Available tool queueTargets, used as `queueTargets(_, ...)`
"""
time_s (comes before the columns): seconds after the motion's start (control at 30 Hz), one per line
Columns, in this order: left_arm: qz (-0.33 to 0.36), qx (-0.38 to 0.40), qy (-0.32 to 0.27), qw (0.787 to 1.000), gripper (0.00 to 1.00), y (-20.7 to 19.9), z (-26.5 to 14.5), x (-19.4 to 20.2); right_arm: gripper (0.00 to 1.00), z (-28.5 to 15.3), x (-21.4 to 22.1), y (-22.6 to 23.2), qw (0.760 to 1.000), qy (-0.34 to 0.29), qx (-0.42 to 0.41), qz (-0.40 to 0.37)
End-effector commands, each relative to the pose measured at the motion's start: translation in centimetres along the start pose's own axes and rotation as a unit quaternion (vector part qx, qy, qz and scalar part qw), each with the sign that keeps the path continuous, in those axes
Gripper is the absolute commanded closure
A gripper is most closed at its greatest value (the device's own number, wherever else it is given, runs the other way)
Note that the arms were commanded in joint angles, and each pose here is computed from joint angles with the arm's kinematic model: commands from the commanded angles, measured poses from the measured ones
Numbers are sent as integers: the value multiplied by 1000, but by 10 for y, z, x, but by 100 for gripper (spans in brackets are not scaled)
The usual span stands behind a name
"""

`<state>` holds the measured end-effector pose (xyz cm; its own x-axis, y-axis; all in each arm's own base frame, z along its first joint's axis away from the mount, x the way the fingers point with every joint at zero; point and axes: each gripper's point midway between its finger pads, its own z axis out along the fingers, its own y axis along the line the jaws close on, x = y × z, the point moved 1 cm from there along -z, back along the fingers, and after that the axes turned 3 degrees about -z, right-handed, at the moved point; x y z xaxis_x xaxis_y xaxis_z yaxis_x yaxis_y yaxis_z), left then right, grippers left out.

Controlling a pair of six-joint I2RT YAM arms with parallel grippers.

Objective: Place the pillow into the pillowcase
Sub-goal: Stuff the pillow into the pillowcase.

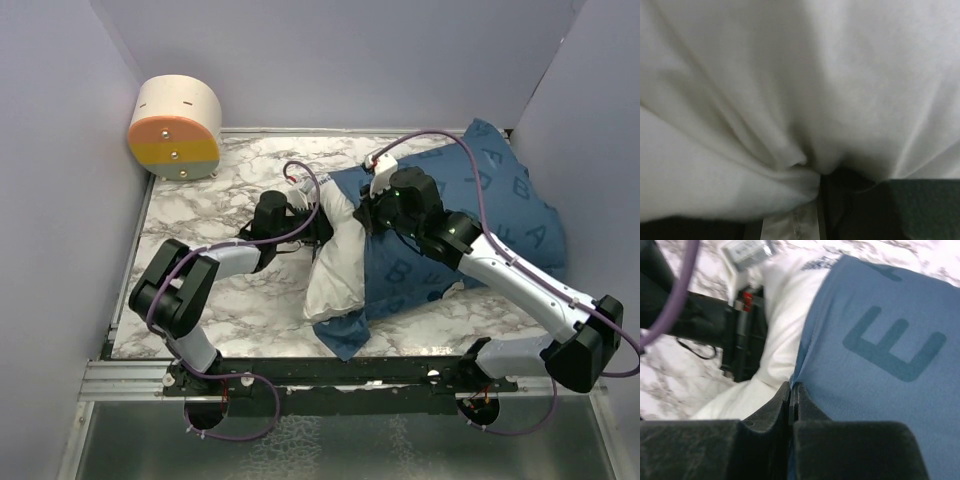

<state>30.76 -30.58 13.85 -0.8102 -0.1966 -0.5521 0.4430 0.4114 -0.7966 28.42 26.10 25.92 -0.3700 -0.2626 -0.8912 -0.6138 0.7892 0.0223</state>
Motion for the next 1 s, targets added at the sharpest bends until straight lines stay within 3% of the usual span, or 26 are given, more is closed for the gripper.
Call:
queueTargets(0.0, 70, 144, -30, 987, 61, -80, 12, -19, 99, -2, -79, 94, 963, -116, -242, 39)
queueTargets(0.17, 78, 251, -75, 962, 62, -126, 0, -30, 99, -4, -102, 117, 940, -133, -309, 51)
queueTargets(0.4, 86, 381, -137, 910, 62, -172, -36, -39, 99, 19, -56, 92, 949, -98, -287, 87)
queueTargets(0.6, 101, 379, -125, 911, 62, -171, -35, -26, 99, 36, -56, 33, 954, -107, -252, 121)
queueTargets(0.83, 209, 289, -100, 929, 62, -201, -21, -61, 99, 31, -177, 11, 948, -188, -244, 85)
queueTargets(0.97, 203, 260, -109, 938, 62, -189, -26, -55, 99, 42, -192, 16, 939, -191, -273, 91)
